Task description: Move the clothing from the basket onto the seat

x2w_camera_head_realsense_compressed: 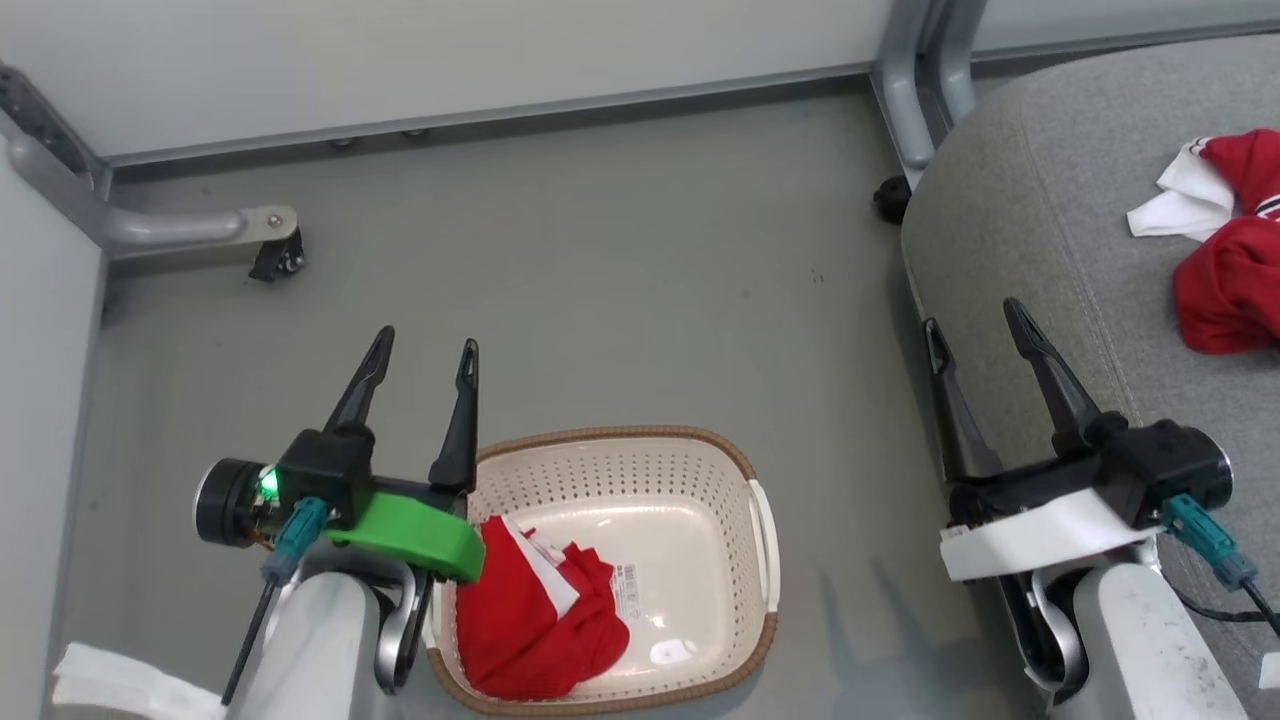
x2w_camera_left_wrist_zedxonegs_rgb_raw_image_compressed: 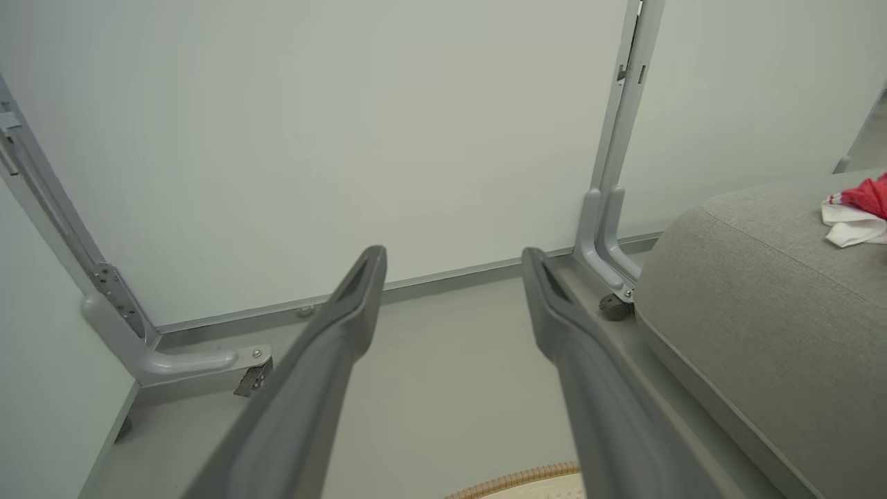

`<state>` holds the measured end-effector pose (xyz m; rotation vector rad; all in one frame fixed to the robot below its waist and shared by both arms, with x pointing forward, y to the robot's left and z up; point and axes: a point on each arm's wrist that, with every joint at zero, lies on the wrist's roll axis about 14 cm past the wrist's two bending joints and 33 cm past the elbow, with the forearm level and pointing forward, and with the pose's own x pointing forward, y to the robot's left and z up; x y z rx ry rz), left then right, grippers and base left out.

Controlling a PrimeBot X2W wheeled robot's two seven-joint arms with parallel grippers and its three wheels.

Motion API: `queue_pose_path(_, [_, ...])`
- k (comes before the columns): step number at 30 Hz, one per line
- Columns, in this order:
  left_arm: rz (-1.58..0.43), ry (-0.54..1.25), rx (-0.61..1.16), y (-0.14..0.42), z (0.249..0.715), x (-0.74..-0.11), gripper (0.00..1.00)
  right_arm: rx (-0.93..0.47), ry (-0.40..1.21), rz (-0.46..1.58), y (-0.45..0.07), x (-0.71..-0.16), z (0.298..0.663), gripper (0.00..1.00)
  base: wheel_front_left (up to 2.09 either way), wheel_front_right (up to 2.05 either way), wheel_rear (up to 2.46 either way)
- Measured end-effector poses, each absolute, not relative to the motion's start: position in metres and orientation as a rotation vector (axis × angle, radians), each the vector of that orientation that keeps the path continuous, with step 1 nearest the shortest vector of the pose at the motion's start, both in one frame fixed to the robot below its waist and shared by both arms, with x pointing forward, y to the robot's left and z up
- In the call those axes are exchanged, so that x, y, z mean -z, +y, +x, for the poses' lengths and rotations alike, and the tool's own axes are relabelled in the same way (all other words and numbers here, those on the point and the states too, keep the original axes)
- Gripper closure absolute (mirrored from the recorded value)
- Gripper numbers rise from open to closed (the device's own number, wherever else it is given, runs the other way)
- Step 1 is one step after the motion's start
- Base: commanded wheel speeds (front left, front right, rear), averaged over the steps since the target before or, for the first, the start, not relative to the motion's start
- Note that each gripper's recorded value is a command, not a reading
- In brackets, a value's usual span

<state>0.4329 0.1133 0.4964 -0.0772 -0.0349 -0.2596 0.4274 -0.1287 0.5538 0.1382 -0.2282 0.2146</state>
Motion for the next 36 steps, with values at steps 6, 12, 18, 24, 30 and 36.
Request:
queue_pose_path(6, [-0.032,0.06,0.369,0.085,0.455,-0.459,0.0,-0.212,-0.235,0.135,-0.131,-0.55,0.45,0.0,0.0,0.0,0.0])
queue_pose_path(12, [0.023,0.179,0.487,0.059,0.468,-0.409,0.0,-0.185,-0.215,0.129,-0.141,-0.536,0.469,0.0,0.0,0.0,0.0])
queue_pose_path(18, [0.062,0.3,0.571,0.044,0.473,-0.358,0.0,-0.159,-0.189,0.121,-0.152,-0.519,0.484,0.0,0.0,0.0,0.0])
queue_pose_path(24, [0.103,0.441,0.636,0.039,0.466,-0.302,0.0,-0.152,-0.166,0.11,-0.157,-0.503,0.498,0.0,0.0,0.0,0.0])
queue_pose_path(30, [0.146,0.597,0.691,0.04,0.448,-0.247,0.0,-0.145,-0.138,0.102,-0.161,-0.486,0.508,0.0,0.0,0.0,0.0])
queue_pose_path(36, [0.205,0.729,0.774,0.035,0.428,-0.202,0.0,-0.135,-0.104,0.087,-0.167,-0.467,0.514,0.0,0.0,0.0,0.0])
